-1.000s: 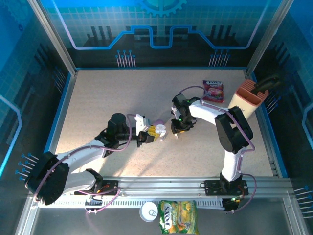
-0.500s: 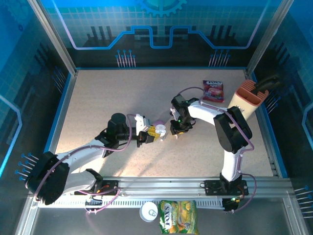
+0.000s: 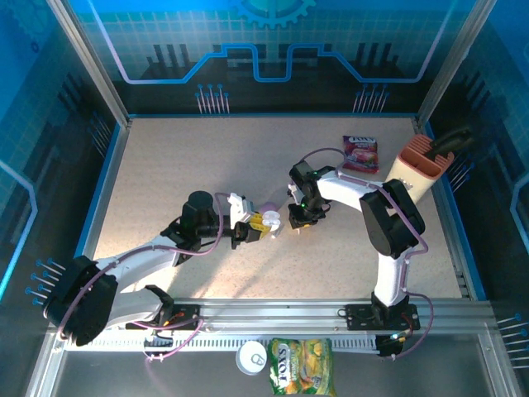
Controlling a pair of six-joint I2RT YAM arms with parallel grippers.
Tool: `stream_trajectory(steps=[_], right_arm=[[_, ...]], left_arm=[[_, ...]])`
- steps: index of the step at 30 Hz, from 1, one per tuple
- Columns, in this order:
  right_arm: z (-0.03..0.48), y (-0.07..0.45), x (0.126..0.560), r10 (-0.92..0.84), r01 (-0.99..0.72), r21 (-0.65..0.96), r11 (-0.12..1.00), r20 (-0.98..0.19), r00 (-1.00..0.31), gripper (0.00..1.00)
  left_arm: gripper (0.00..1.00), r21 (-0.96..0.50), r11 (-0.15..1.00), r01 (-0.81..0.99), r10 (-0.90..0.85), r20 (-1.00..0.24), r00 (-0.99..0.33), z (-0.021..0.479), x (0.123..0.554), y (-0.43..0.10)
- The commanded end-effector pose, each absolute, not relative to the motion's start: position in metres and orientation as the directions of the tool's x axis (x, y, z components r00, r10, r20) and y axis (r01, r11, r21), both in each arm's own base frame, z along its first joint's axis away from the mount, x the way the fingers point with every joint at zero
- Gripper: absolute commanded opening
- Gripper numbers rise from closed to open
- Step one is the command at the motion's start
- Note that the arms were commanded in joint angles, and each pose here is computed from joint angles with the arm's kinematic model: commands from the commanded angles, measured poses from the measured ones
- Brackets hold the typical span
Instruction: Insert wireless bluetooth earbuds into charging case
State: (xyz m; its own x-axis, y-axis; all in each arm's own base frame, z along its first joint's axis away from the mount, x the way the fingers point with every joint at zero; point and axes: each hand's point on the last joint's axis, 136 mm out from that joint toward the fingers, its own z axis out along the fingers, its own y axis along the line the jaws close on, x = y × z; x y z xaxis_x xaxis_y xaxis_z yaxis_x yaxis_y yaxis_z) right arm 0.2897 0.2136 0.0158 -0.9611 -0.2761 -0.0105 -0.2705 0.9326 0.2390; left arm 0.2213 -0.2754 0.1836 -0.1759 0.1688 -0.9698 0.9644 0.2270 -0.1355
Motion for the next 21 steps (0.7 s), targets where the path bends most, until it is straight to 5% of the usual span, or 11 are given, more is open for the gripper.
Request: stream_trajectory(steps=[1, 11, 21], right_arm=[[0.017, 0.209, 0.283, -0.268, -0.264, 0.208, 0.942, -0.009, -0.963, 0.21], [0.032, 0.202, 0.296, -0.204, -0.226, 0.195, 0.954, -0.126, -0.971, 0.21], [0.087, 0.194, 0.321, -0.131, -0.236, 0.208, 0.949, -0.419, -0.899, 0.19]], left_arm=[[0.17, -0.11, 0.217, 0.97, 0.181, -0.972, -0.15, 0.183, 0.22, -0.277], [0.17, -0.096, 0.251, 0.963, 0.183, -0.972, -0.145, 0.18, 0.225, -0.275], [0.18, -0.103, 0.303, 0.947, 0.141, -0.978, -0.151, 0.182, 0.243, -0.278]])
